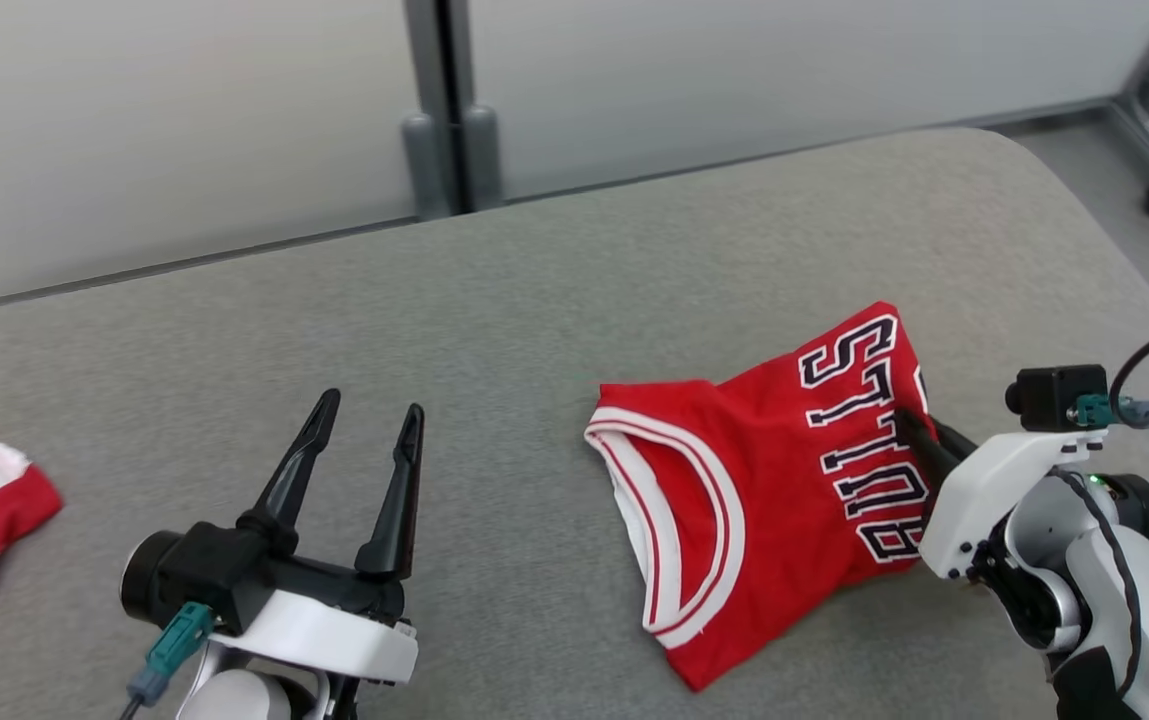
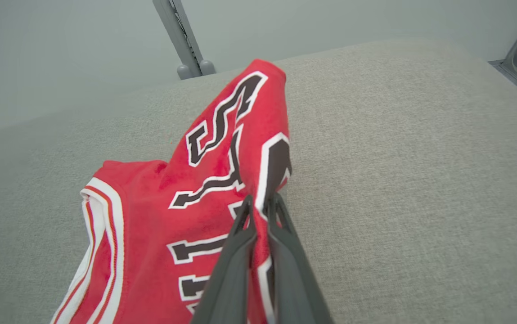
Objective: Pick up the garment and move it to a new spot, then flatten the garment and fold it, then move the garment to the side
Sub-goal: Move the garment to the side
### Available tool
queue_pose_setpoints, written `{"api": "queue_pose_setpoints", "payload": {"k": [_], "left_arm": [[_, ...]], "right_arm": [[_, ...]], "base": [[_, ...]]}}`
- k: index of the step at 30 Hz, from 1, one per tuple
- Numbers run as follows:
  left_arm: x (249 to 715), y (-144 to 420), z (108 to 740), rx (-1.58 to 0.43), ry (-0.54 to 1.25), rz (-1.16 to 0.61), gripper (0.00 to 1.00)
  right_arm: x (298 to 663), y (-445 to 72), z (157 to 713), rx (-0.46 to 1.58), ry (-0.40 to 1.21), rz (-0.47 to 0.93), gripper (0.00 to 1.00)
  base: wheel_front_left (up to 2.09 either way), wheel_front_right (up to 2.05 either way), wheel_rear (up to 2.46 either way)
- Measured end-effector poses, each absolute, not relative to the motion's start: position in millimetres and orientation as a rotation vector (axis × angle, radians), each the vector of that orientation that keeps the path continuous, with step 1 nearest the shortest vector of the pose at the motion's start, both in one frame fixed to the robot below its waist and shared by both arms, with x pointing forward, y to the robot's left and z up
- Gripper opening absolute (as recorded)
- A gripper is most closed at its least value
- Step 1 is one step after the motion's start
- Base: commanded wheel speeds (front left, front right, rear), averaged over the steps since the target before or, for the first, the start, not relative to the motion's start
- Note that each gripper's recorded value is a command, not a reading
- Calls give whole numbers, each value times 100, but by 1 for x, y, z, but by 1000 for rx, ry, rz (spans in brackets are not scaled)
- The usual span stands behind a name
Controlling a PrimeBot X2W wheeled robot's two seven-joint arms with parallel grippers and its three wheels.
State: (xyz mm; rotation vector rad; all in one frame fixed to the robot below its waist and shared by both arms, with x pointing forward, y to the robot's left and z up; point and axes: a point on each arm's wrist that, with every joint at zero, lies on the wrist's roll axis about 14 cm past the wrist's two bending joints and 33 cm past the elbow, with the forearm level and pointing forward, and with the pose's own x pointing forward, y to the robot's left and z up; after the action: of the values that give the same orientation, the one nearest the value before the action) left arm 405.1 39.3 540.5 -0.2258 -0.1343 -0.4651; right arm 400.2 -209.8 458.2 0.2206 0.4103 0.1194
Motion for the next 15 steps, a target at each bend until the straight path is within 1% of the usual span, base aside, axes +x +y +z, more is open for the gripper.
{"api": "queue_pose_setpoints", "payload": {"k": [4, 8, 15], "left_arm": [[416, 15, 535, -226, -111, -538, 100], [427, -3, 526, -231, -85, -592, 100], [448, -18, 504, -219, -30, -642, 100]], "right_arm": [[399, -229, 461, 227, 387, 67, 0], [408, -245, 466, 218, 361, 30, 0], [443, -276, 484, 168, 320, -18, 0]], "base": [[0, 0, 0], [0, 0, 0], [0, 0, 0]]}}
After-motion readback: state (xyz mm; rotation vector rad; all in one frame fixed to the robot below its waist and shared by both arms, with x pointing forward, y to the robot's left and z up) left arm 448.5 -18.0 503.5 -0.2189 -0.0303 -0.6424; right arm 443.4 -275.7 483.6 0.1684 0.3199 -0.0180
